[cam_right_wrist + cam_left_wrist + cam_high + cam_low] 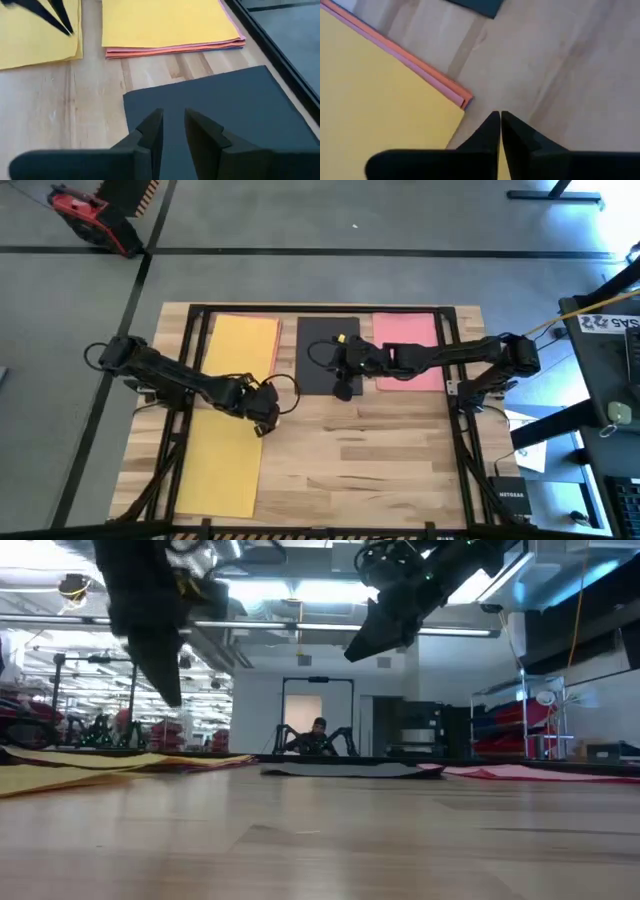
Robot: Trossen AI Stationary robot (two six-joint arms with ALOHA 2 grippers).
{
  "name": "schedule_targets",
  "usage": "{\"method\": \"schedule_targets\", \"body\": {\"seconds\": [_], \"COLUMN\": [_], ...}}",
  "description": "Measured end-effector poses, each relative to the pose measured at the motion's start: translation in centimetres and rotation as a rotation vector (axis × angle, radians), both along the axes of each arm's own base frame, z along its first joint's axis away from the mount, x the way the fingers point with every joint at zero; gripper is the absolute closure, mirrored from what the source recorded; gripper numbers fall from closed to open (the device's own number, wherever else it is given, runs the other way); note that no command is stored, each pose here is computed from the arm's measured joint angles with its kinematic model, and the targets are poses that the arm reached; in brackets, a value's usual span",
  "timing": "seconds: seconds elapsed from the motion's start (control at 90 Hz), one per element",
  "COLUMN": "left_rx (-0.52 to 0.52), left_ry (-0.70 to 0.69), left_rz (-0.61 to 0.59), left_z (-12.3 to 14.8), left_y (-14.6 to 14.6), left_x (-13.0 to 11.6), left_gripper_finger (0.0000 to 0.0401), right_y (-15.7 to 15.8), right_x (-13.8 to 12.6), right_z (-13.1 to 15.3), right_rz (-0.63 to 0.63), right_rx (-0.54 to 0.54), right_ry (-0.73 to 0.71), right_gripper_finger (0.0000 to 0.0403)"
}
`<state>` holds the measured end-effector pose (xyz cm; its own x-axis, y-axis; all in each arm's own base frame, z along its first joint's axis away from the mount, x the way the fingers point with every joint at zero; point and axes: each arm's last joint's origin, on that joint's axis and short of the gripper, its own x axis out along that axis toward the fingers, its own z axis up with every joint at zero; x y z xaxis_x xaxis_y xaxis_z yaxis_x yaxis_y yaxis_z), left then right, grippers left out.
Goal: Organize paper
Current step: Stack the yellow paper on top of the stacked yellow papers
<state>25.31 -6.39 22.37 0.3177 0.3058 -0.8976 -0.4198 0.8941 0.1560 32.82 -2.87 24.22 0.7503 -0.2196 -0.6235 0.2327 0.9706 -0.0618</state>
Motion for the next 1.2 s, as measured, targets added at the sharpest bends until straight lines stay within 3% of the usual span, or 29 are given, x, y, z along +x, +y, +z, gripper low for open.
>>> {"method": "schedule_targets", "body": {"seconds": [0.133, 0.289, 0.467, 0.644, 0.789, 0.922, 1.2], "left_rx": [-0.035, -0.053, -0.040, -0.095, -0.077, -0.095, -0.148], "left_ry": [-0.117, -0.303, -0.425, -0.443, -0.365, -0.287, -0.355], "left_rz": [-0.030, 0.057, 0.151, 0.227, 0.324, 0.388, 0.433], "left_z": [3.9, 7.4, 8.0, 5.3, 1.7, -2.1, -6.9], "left_y": [-0.6, -0.5, -0.2, 0.2, 0.9, 1.5, 2.9], "left_x": [-0.9, -4.0, -8.5, -11.6, -12.9, -13.2, -12.2], "left_gripper_finger": [0.0401, 0.0401, 0.0401, 0.0401, 0.0401, 0.0401, 0.0401], "right_y": [0.0, 0.1, 0.4, 0.4, 0.9, 1.7, 1.9], "right_x": [0.0, 0.1, 0.9, 2.1, 3.6, 5.3, 7.6], "right_z": [0.0, 0.1, 0.0, -0.6, -0.4, 0.4, 0.3], "right_rz": [0.010, 0.048, 0.109, 0.129, 0.137, 0.144, 0.096], "right_rx": [-0.010, 0.019, 0.069, 0.089, 0.085, 0.079, 0.086], "right_ry": [-0.002, -0.014, -0.069, -0.097, -0.096, -0.111, -0.073], "right_gripper_finger": [0.0333, 0.0333, 0.0333, 0.0333, 0.0333, 0.0333, 0.0333]}}
